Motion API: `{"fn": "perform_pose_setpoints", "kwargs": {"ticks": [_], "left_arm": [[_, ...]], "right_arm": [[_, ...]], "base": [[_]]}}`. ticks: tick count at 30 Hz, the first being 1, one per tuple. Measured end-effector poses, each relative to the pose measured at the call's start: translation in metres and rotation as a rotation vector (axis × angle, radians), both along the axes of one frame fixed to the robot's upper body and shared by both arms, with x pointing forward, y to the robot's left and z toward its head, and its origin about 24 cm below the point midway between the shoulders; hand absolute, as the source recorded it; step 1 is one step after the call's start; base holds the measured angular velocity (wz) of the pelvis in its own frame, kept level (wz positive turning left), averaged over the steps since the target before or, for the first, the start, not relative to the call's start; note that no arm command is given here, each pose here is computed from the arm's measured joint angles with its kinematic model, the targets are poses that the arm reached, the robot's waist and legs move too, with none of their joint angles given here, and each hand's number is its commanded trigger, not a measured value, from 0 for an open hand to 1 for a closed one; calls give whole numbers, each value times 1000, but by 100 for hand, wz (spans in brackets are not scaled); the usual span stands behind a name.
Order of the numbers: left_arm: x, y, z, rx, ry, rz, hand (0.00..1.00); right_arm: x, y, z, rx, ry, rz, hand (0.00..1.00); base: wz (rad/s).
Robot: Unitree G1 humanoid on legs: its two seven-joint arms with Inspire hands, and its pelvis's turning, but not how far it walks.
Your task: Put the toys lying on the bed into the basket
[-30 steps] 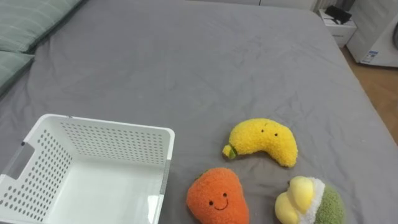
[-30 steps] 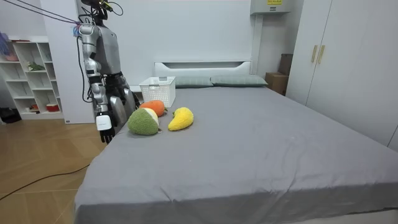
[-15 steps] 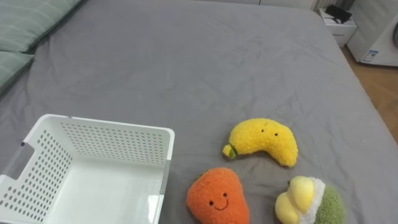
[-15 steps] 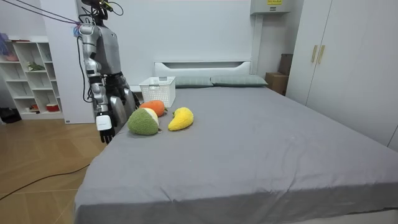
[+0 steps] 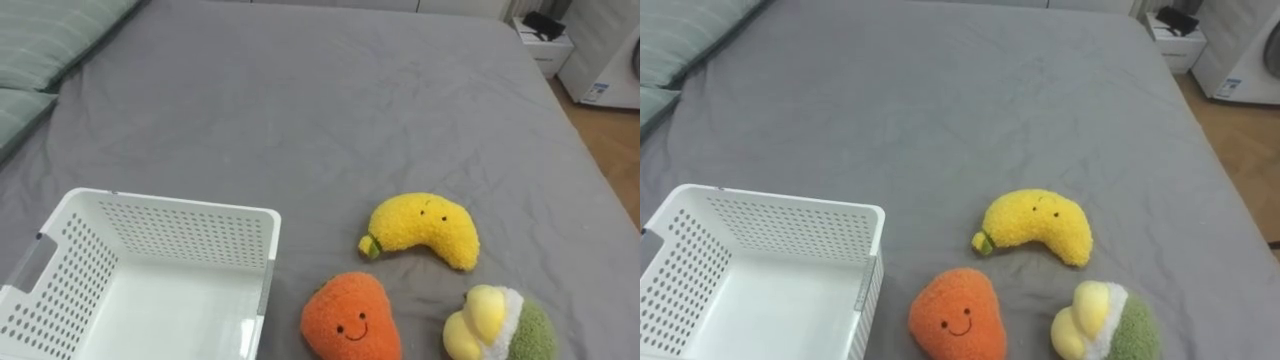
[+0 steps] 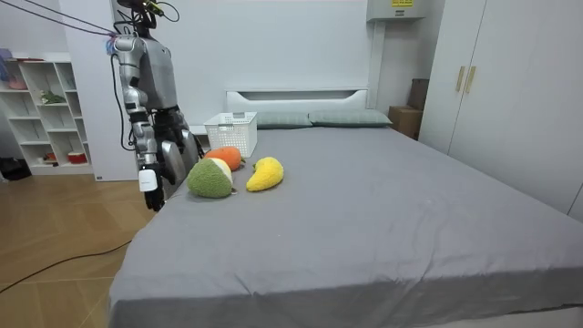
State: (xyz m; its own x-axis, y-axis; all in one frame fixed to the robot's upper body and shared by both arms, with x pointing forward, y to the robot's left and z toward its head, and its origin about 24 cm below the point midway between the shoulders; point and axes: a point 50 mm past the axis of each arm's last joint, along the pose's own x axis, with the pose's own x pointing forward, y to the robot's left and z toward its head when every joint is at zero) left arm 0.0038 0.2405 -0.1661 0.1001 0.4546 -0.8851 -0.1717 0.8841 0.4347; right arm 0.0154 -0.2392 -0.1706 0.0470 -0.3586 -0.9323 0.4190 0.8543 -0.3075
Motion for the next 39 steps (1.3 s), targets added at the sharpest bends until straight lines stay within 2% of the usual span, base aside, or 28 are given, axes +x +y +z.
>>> {"fn": "perform_pose_setpoints", "kwargs": {"ticks": [4,12,21,39], "left_arm": [[-7,7,2,15,6,38,0],[-6,11,3,29,-20,54,0],[-4,16,5,27,-35,43,0],[3,17,5,34,-57,8,0]], "right_arm": [[0,-6,2,-25,-17,-78,0],[3,-20,6,-64,-57,-172,0],[35,-42,19,-158,-198,-170,0],[118,-53,61,-336,-524,-38,0]], "base": [[0],[-1],[0],[-4]]}}
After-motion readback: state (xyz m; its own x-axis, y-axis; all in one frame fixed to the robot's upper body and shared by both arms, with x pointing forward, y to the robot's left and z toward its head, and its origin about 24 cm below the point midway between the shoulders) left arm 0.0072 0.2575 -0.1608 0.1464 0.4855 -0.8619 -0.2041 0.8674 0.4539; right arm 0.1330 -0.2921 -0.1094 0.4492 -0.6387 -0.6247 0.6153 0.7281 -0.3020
